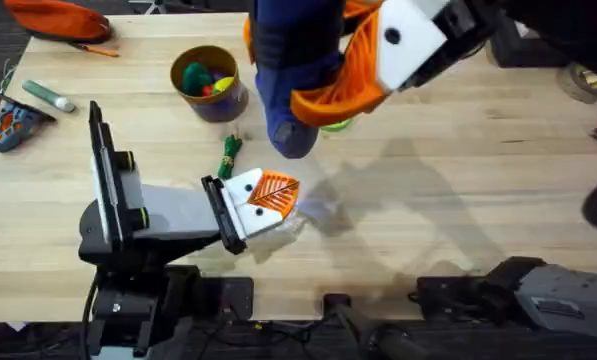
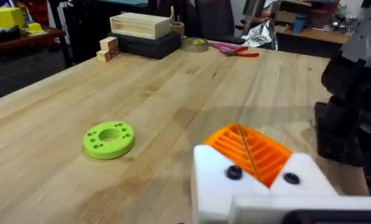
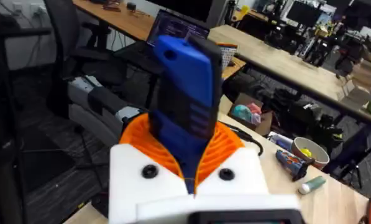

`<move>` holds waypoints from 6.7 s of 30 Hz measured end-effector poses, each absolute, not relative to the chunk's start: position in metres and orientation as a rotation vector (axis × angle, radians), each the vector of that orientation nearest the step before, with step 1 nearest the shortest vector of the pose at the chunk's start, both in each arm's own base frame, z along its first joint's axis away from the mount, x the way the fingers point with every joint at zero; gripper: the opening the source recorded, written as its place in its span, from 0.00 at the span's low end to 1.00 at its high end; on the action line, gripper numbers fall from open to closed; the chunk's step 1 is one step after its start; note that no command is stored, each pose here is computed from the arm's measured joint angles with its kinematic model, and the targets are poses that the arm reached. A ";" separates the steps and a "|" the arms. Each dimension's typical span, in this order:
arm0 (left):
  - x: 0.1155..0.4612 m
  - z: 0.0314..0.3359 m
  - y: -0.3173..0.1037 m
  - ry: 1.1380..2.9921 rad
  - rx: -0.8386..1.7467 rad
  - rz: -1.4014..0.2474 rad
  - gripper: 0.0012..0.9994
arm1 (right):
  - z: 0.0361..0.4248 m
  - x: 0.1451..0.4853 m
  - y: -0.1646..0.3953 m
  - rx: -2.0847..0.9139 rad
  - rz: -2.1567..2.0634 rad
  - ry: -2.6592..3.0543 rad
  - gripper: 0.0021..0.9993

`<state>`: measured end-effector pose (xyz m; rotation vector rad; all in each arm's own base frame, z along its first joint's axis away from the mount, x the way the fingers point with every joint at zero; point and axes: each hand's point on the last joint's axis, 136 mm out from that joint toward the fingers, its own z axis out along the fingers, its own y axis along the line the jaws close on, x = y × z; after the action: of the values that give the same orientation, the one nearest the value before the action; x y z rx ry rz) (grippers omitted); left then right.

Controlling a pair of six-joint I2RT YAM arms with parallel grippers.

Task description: Pick up the gripper from the table and insert it into the empty holder that is missing its gripper. Then pick up a screw, insert it into the mounting hole, and use the screwdriver to tighten it. Finally, clean up the table by picking up the vegetable and placing it into the bucket.

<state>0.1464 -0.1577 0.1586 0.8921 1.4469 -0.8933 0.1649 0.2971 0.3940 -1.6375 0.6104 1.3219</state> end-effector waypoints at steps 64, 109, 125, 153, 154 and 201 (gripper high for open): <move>0.146 0.159 -0.158 1.447 0.892 -0.893 0.01 | 0.364 0.140 0.348 -1.725 1.442 0.451 0.01; 0.146 0.159 -0.158 1.447 0.892 -0.893 0.01 | 0.349 0.150 0.360 -1.720 1.458 0.528 0.01; 0.146 0.159 -0.158 1.447 0.892 -0.893 0.01 | 0.340 0.155 0.364 -1.722 1.482 0.551 0.01; 0.146 0.159 -0.158 1.448 0.892 -0.894 0.01 | 0.325 0.162 0.367 -1.725 1.519 0.556 0.01; 0.146 0.159 -0.158 1.447 0.893 -0.895 0.01 | 0.325 0.162 0.367 -1.725 1.518 0.550 0.01; 0.147 0.159 -0.158 1.448 0.890 -0.890 0.01 | 0.346 0.291 0.329 -1.333 1.527 1.263 0.00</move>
<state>0.1469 -0.1576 0.1586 0.8899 1.4480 -0.8903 0.2912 0.3285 0.3457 -1.3334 1.2627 1.5269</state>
